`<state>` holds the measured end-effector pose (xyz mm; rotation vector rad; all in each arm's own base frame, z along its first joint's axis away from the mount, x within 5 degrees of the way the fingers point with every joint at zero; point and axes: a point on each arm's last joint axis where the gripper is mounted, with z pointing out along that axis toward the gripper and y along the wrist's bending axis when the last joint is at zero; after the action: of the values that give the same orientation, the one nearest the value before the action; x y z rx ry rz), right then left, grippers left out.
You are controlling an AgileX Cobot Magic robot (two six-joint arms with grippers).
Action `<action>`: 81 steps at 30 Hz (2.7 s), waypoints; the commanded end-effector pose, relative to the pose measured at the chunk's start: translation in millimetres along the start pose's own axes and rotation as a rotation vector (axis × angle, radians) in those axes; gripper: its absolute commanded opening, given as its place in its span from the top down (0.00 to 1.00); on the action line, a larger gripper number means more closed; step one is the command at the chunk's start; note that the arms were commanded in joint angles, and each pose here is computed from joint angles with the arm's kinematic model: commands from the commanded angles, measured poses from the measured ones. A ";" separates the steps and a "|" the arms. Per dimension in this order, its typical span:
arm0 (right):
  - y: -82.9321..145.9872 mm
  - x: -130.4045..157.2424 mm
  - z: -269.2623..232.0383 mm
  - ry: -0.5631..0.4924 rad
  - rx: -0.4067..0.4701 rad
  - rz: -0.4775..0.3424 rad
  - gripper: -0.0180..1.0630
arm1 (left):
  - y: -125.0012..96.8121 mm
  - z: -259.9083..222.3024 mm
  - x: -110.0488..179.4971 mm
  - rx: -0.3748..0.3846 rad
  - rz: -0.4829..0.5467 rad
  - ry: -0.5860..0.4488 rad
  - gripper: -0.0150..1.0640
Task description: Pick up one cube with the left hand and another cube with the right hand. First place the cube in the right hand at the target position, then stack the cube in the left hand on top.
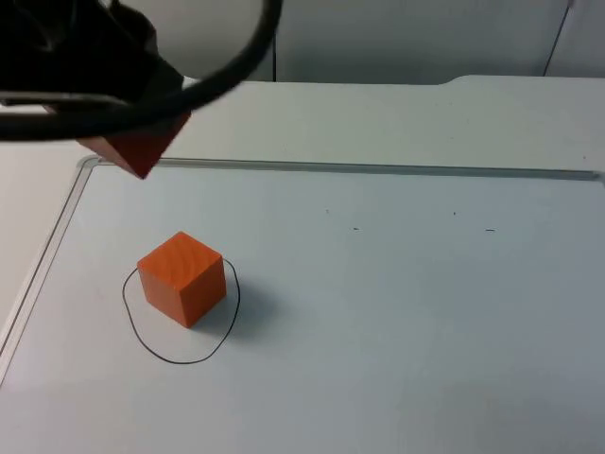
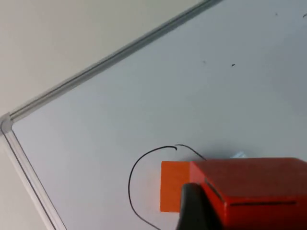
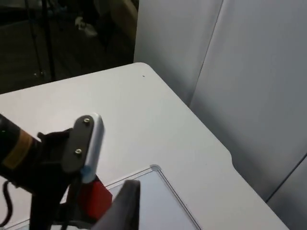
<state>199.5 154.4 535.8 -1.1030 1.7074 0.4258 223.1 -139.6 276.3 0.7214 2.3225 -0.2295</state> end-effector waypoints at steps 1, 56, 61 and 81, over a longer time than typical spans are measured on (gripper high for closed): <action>3.0 -1.8 -9.9 -0.015 -0.004 -0.016 0.05 | 3.0 12.5 -0.4 -0.003 0.001 0.009 0.99; 8.0 -4.5 -24.3 -0.044 0.000 -0.027 0.05 | 32.4 127.5 8.5 0.187 -0.041 0.298 0.99; 8.0 -4.5 -24.3 -0.044 0.000 -0.027 0.05 | 32.7 127.5 8.7 0.184 -0.039 0.300 0.99; 8.6 -3.6 -24.3 -0.034 -0.006 -0.027 0.05 | 33.0 137.9 16.8 0.187 -0.037 0.346 0.99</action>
<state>180.7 145.1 546.0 -1.1135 1.6640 0.4337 306.9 -152.2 162.0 0.8746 2.6735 -0.3685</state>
